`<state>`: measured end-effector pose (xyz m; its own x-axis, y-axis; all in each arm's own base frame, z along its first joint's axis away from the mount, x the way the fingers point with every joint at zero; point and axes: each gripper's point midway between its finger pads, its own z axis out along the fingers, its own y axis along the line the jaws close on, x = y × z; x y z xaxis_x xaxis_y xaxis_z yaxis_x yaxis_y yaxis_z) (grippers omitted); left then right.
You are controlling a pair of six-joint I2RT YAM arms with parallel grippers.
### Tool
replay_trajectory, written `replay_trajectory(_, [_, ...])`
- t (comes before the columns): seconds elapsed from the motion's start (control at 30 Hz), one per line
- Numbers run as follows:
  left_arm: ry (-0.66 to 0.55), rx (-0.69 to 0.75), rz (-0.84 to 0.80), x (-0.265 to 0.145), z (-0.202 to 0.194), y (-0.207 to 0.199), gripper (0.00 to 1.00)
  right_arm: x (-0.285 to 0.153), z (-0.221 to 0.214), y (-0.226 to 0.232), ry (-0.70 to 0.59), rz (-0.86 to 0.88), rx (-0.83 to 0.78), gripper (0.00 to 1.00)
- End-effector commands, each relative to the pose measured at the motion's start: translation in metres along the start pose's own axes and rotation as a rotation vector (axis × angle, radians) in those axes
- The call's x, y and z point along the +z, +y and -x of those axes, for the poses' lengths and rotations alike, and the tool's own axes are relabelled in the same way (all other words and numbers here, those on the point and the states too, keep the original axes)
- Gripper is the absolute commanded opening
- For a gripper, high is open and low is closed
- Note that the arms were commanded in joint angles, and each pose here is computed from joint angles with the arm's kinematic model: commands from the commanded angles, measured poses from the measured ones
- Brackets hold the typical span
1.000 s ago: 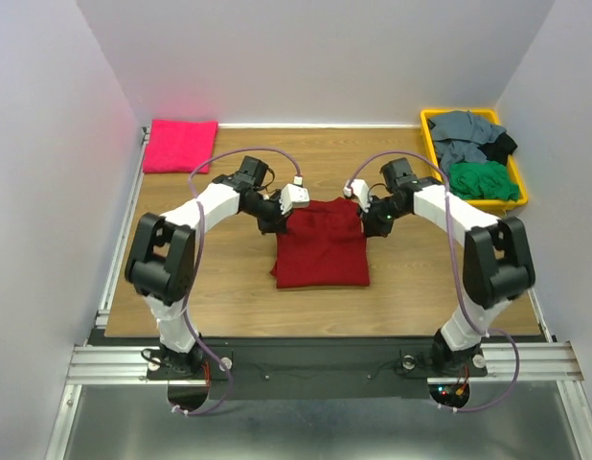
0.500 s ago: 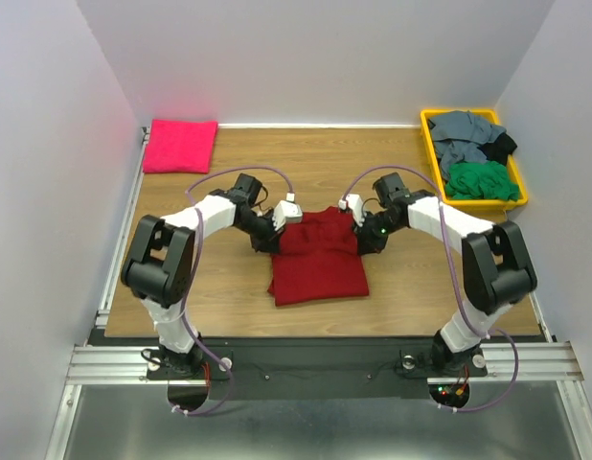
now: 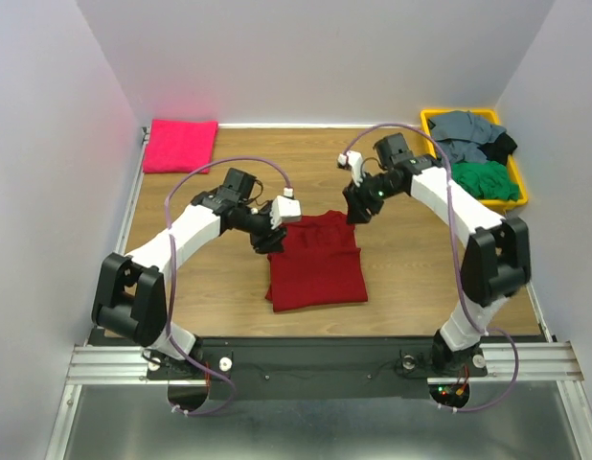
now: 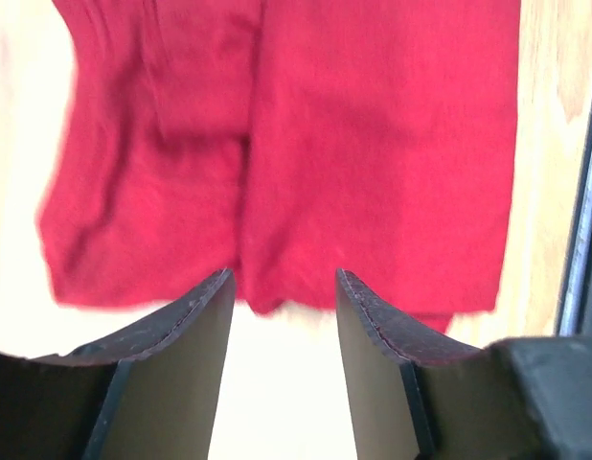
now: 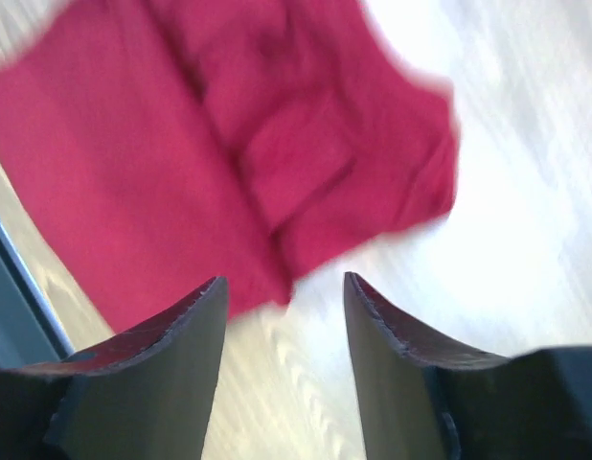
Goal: Fold and stack the t-shirts
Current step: Fold the tshirt
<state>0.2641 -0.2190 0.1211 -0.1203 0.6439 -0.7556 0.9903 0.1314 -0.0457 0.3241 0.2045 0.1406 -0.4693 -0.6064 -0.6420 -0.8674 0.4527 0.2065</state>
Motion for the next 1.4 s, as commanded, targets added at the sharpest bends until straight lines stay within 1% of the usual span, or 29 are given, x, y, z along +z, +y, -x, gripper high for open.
replay_trajectory(0.0, [-0.093,0.139,0.037,0.005,0.053,0.008,0.57,0.017,0.045,-0.006,-0.096,0.131,0.055,0.54])
replay_trajectory(0.03, [-0.093,0.144,0.032,0.012,0.057,0.008,0.57,0.037,0.038,-0.012,-0.071,0.173,0.104,0.52])
replay_trajectory(0.1, [-0.101,0.148,0.020,0.028,0.066,0.008,0.57,0.048,0.048,-0.013,-0.093,0.234,0.154,0.51])
replay_trajectory(0.13, [-0.092,0.137,0.009,0.038,0.064,0.009,0.57,0.053,0.058,-0.017,-0.106,0.236,0.153,0.51])
replay_trajectory(0.17, [-0.094,0.147,0.007,0.046,0.069,0.008,0.57,0.069,0.053,-0.025,-0.096,0.247,0.191,0.51])
replay_trajectory(0.2, [-0.092,0.147,-0.002,0.052,0.069,0.007,0.57,0.075,0.054,-0.030,-0.096,0.244,0.197,0.51])
replay_trajectory(0.33, [-0.055,0.120,-0.058,0.079,0.056,0.002,0.56,0.105,0.048,-0.045,-0.075,0.235,0.235,0.50])
replay_trajectory(0.47, [-0.019,0.098,-0.091,0.097,0.040,-0.005,0.54,0.120,0.027,-0.042,-0.032,0.243,0.269,0.49])
replay_trajectory(0.5, [-0.006,0.093,-0.094,0.100,0.035,-0.006,0.51,0.123,0.016,-0.038,-0.011,0.245,0.280,0.49])
replay_trajectory(0.57, [0.016,0.070,-0.108,0.107,0.024,-0.010,0.49,0.125,0.004,-0.032,0.010,0.251,0.286,0.48])
replay_trajectory(0.6, [0.023,0.073,-0.118,0.109,0.022,-0.015,0.47,0.126,-0.010,-0.025,0.035,0.255,0.294,0.48])
replay_trajectory(0.67, [0.026,0.090,-0.136,0.109,0.021,-0.025,0.46,0.125,-0.021,-0.017,0.053,0.259,0.292,0.48])
replay_trajectory(0.7, [0.029,0.102,-0.159,0.109,0.020,-0.038,0.46,0.120,-0.030,-0.009,0.068,0.265,0.298,0.48])
replay_trajectory(0.77, [0.030,0.110,-0.185,0.109,0.019,-0.053,0.46,0.115,-0.039,0.001,0.080,0.275,0.302,0.48])
replay_trajectory(0.8, [0.034,0.106,-0.206,0.109,0.016,-0.063,0.46,0.111,-0.041,0.006,0.079,0.285,0.300,0.48])
replay_trajectory(0.87, [0.020,0.114,-0.230,0.107,0.022,-0.079,0.46,0.099,-0.046,0.020,0.078,0.293,0.300,0.47])
replay_trajectory(0.9, [0.021,0.092,-0.238,0.106,0.019,-0.085,0.46,0.096,-0.047,0.024,0.076,0.292,0.289,0.48])
replay_trajectory(0.97, [-0.011,0.090,-0.222,0.102,0.030,-0.087,0.46,0.088,-0.044,0.026,0.067,0.274,0.270,0.48])
replay_trajectory(1.0, [-0.012,0.071,-0.215,0.101,0.031,-0.087,0.46,0.087,-0.045,0.021,0.075,0.245,0.263,0.48])
replay_trajectory(1.07, [-0.026,0.077,-0.190,0.097,0.039,-0.083,0.48,0.086,-0.040,0.015,0.068,0.218,0.241,0.48])
replay_trajectory(1.2, [-0.034,0.139,-0.153,0.091,0.055,-0.072,0.52,0.085,-0.011,-0.001,0.025,0.172,0.215,0.52])
replay_trajectory(1.37, [0.021,0.206,-0.156,0.098,0.043,-0.063,0.53,0.094,-0.001,-0.012,0.014,0.159,0.263,0.57])
